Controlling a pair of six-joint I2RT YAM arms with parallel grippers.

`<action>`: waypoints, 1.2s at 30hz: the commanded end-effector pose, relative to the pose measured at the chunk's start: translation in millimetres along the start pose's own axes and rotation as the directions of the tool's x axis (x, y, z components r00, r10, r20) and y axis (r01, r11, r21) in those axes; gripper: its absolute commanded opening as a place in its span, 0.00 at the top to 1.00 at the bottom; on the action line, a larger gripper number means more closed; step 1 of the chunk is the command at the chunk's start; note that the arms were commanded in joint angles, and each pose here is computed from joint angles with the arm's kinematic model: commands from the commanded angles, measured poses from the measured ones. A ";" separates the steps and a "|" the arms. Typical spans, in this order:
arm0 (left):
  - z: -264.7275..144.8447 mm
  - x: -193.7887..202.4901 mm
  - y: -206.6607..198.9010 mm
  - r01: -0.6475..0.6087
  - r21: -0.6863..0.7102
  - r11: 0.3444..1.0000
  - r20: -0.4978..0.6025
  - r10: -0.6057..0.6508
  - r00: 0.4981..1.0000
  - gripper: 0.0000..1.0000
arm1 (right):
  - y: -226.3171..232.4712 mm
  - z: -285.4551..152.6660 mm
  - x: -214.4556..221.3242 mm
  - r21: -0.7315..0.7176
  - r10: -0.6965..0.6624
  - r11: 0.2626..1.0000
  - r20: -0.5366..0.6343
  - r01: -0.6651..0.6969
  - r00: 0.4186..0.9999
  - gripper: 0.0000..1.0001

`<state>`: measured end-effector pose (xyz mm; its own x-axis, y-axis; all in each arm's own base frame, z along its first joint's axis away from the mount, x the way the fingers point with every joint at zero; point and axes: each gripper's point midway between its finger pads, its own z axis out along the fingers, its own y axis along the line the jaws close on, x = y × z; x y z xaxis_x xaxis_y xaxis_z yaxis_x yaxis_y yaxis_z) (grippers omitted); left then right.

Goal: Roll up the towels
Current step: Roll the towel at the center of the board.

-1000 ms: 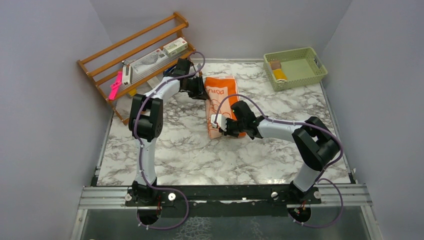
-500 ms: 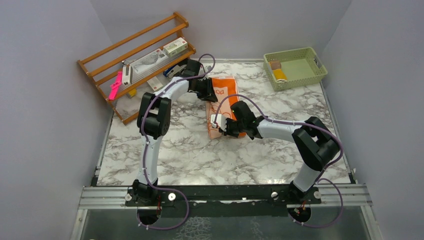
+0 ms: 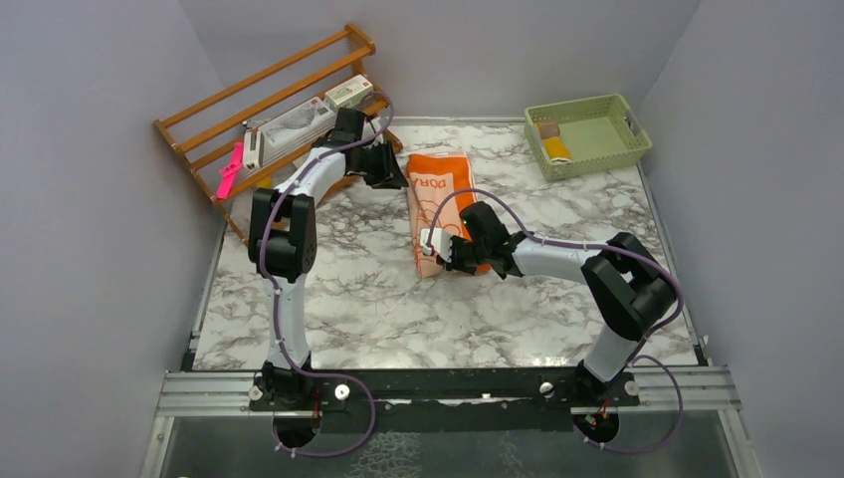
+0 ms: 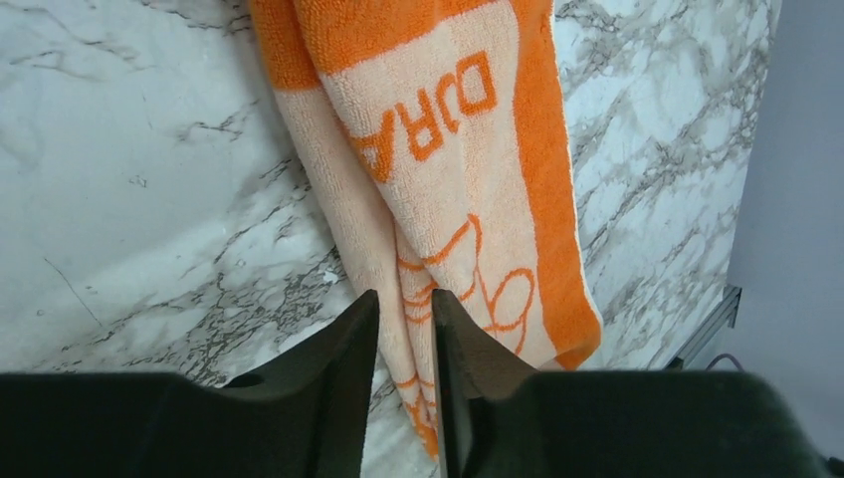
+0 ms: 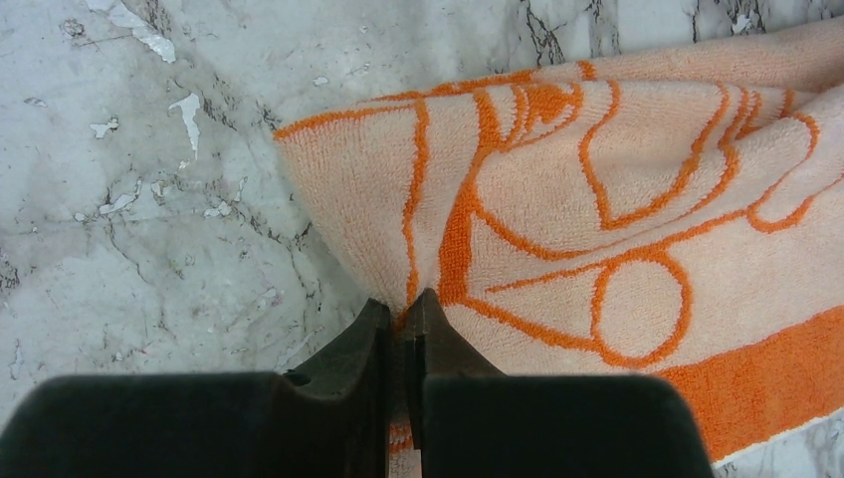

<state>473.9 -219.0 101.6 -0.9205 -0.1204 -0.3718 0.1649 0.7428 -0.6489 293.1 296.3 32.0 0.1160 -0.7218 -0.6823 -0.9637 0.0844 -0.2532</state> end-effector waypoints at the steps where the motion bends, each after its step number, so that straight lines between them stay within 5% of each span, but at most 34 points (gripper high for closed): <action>1: 0.0 15.5 -22.1 -0.014 0.073 0.997 -0.012 0.015 1.000 0.77 | -2.5 -2.1 0.9 0.010 0.015 1.000 -0.011 -0.015 1.000 0.99; 7: 16.9 38.7 -22.6 -0.002 0.072 0.997 -0.063 0.007 0.998 0.97 | -4.0 -3.5 2.8 0.020 0.014 1.000 -0.018 -0.014 1.000 0.99; 19: 41.3 45.2 -17.6 0.007 0.052 0.999 -0.105 -0.002 0.994 0.97 | -5.8 -6.6 2.5 0.034 0.012 0.999 -0.021 -0.011 1.000 0.99; 28: 23.3 22.1 -1.9 -0.016 -0.012 1.000 -0.049 0.016 0.999 0.81 | -6.2 -5.8 2.1 0.032 0.012 0.999 -0.016 -0.012 1.000 0.99; 36: 17.4 -53.6 -4.3 -0.085 0.013 0.996 0.068 0.084 0.994 0.62 | -3.2 -8.0 -1.0 0.021 0.007 1.000 -0.003 -0.007 1.000 0.99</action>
<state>496.6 -236.8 102.5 -0.9062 -0.0995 -0.4110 0.2116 0.7348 -0.6445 294.2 294.9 31.5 0.1139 -0.7269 -0.6772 -0.9620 0.0895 -0.2579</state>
